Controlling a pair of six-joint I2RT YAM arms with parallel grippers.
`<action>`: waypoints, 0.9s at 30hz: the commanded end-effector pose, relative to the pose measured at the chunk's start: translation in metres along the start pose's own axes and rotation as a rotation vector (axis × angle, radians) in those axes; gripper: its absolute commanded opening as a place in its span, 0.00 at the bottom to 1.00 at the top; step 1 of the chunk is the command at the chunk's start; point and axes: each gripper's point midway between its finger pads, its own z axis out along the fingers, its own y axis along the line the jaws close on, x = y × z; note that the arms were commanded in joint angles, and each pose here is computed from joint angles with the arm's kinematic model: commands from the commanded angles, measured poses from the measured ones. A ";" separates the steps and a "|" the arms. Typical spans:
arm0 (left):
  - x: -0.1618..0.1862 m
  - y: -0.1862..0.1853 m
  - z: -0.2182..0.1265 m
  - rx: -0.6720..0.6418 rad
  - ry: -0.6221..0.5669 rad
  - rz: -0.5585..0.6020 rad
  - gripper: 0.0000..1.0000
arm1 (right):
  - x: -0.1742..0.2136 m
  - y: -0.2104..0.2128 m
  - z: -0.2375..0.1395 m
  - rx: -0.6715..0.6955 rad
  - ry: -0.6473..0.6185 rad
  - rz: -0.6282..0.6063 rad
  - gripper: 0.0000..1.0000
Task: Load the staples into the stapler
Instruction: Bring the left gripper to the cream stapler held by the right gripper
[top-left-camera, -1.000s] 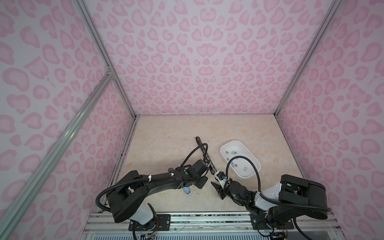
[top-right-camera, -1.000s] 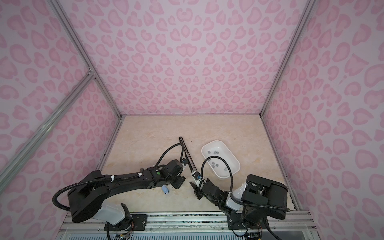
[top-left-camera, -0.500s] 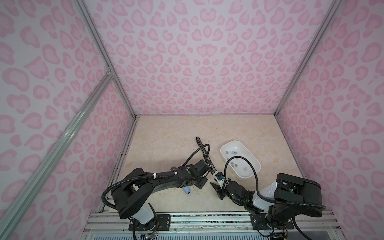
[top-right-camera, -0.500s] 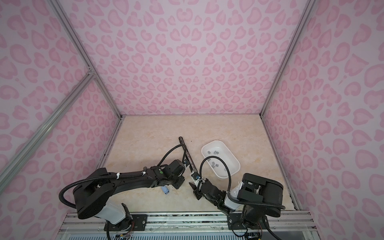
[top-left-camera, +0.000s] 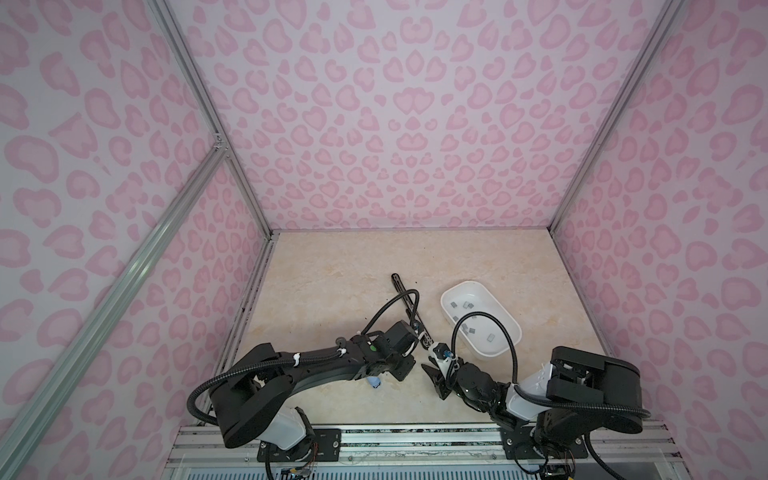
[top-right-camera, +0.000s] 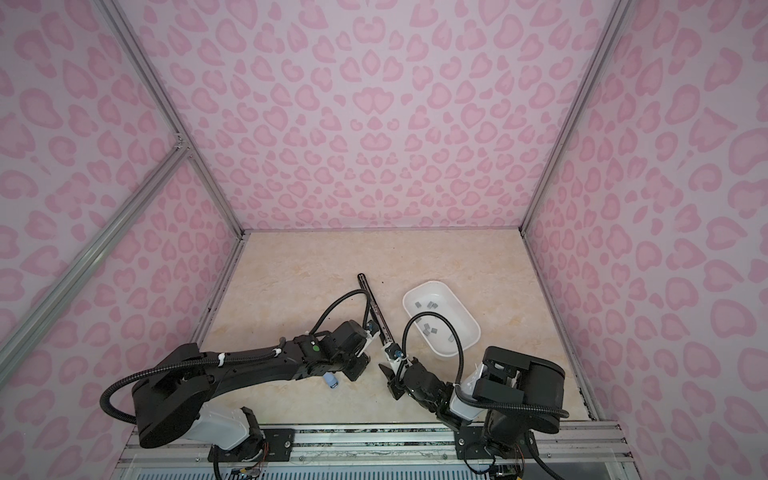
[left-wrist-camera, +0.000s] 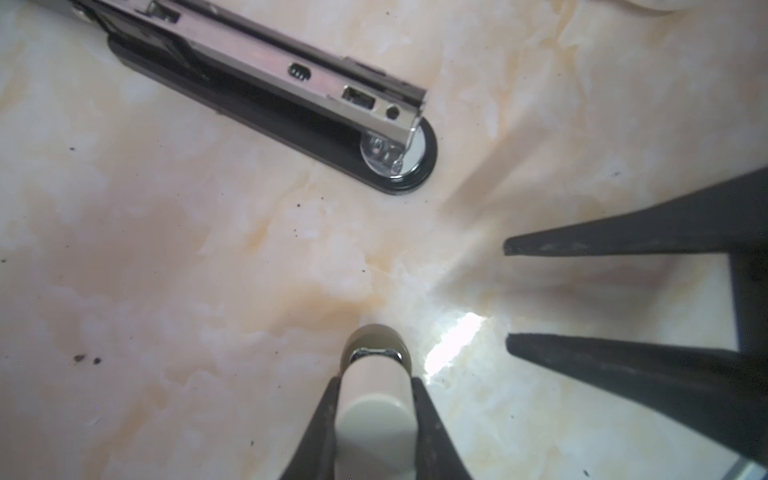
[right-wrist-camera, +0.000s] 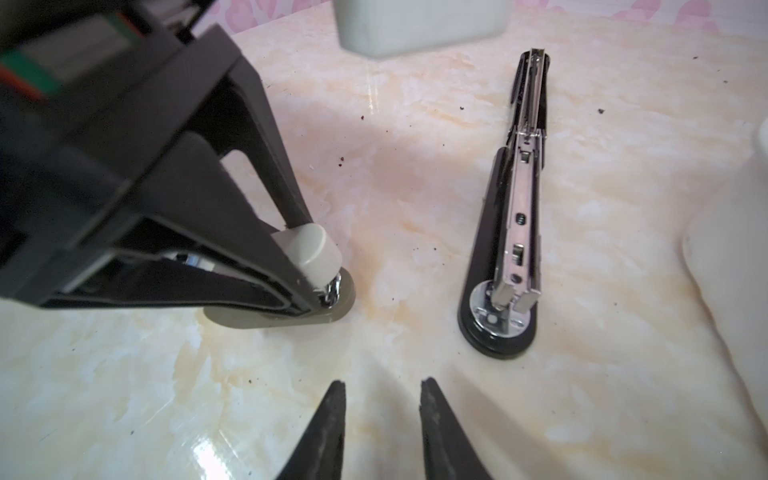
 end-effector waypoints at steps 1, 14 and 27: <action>-0.007 -0.010 -0.004 0.013 -0.040 0.053 0.10 | -0.017 -0.005 -0.003 0.023 -0.080 0.082 0.27; -0.012 -0.031 -0.009 0.006 -0.072 0.150 0.04 | -0.019 0.006 -0.003 -0.054 -0.103 0.119 0.27; -0.019 -0.051 -0.029 0.139 -0.154 0.164 0.04 | -0.020 0.012 0.001 -0.119 -0.167 0.193 0.26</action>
